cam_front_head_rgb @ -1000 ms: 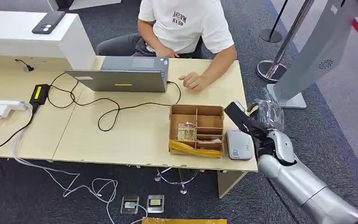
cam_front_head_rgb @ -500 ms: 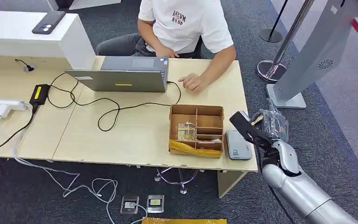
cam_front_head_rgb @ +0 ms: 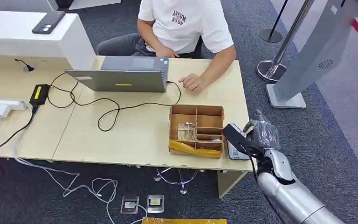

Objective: Pass the card to the sensor for recognition and then transmit it.

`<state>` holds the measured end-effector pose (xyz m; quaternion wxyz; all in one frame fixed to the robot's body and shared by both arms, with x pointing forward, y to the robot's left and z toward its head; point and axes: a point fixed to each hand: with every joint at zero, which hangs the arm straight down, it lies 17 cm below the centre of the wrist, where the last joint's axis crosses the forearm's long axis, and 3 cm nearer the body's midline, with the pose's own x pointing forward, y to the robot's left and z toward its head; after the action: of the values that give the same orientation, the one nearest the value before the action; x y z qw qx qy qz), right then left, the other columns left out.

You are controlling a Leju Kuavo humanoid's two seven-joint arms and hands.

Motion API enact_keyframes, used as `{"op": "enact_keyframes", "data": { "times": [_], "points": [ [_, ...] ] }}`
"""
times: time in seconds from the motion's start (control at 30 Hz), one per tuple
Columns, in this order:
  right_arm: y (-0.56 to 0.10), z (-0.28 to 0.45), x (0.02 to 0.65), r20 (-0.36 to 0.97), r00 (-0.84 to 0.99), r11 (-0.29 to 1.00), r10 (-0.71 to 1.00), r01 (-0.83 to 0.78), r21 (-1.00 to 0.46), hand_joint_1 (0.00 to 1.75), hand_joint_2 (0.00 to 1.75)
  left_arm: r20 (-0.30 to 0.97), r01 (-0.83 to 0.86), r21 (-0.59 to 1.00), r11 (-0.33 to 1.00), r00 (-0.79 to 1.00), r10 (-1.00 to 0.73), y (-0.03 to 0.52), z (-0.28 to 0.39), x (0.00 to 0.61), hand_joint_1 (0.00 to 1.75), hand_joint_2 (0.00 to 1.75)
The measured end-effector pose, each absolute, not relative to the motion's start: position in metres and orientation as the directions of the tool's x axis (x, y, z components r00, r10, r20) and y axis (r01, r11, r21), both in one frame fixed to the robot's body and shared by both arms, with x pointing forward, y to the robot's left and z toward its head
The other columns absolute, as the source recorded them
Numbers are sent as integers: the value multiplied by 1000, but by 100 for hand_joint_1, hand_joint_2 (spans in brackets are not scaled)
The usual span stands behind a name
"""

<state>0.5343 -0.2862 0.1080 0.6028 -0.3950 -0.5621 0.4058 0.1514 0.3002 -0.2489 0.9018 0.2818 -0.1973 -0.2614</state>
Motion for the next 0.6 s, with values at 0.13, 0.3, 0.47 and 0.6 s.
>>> {"op": "enact_keyframes", "data": {
  "times": [0.13,0.3,0.47,0.6],
  "points": [
    [-278,97,531,367,33,369,929,-69,-927,175,175,209,356,611,707,789,-578,300,-249,151,0,175],
    [-273,85,528,376,41,378,926,-91,-921,175,175,209,353,611,709,792,-574,301,-249,151,0,175],
    [-271,78,527,380,50,383,924,-104,-918,175,175,208,351,610,710,794,-572,301,-249,150,0,175],
    [-271,73,526,386,59,390,921,-112,-914,175,175,208,346,609,714,798,-565,302,-249,150,0,175]
  ]
}}
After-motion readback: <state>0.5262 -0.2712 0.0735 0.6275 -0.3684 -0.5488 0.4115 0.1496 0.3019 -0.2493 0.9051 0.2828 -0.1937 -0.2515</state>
